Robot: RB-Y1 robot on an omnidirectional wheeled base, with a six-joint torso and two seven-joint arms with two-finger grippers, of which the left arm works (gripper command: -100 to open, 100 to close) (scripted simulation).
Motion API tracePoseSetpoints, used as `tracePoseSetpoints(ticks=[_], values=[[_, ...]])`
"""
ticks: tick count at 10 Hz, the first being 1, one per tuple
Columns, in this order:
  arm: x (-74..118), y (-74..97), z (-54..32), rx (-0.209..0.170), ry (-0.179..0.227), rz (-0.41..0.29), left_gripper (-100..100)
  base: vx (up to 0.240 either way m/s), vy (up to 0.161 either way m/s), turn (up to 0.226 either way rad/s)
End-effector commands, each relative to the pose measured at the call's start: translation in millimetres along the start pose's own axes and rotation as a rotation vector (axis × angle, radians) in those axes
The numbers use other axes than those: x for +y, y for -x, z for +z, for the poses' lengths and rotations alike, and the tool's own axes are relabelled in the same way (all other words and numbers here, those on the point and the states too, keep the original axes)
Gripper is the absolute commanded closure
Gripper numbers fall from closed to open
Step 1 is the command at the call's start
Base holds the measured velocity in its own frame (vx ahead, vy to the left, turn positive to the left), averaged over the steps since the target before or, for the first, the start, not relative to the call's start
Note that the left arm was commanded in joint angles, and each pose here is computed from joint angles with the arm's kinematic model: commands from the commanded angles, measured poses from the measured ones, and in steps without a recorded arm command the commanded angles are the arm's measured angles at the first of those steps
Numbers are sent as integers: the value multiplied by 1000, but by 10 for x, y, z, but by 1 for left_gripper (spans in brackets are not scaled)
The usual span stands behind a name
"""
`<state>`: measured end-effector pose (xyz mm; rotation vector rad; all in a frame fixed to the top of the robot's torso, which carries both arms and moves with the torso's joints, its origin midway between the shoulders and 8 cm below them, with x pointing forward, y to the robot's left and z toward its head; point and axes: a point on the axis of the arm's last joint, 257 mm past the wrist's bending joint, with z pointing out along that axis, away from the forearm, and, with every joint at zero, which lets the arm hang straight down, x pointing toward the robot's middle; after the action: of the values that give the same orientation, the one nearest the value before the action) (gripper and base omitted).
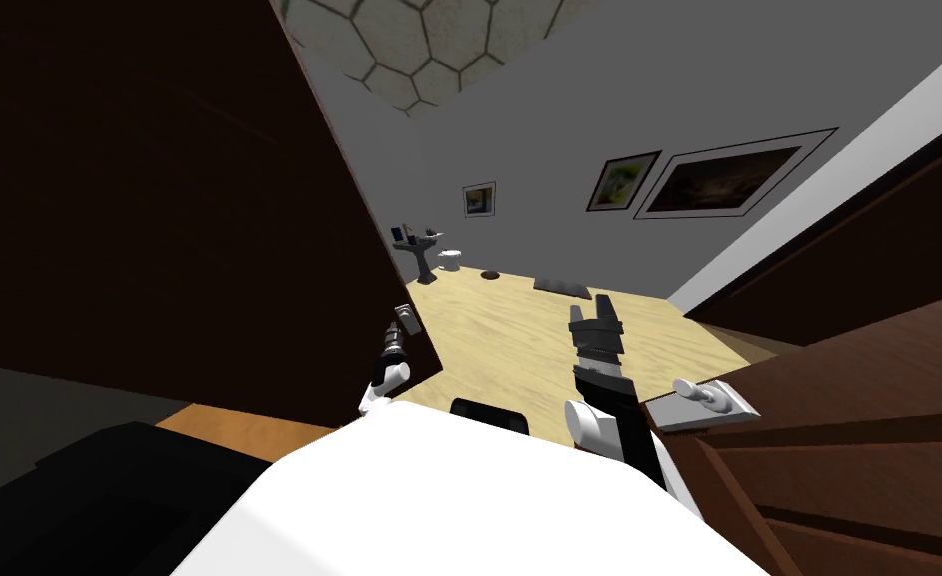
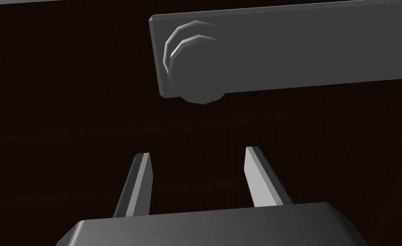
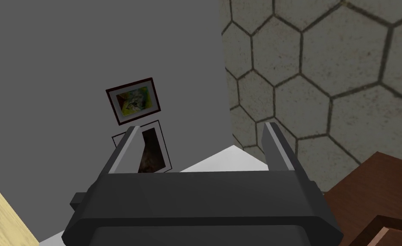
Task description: Push the door open
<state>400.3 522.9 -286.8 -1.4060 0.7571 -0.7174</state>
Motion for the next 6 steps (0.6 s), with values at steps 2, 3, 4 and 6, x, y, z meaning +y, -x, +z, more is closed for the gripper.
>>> tracePoseSetpoints(ticks=[2,3,4,6], values=[[48,-205,-119,7,11,-23,-100,-161,-157,59],[73,-268,-161,7,17,-35,-100,-180,-192,43],[53,-239,-136,7,13,-28,-100,-76,-88,15],[-29,-146,-55,9,-8,3,-100,113,92,-12]])
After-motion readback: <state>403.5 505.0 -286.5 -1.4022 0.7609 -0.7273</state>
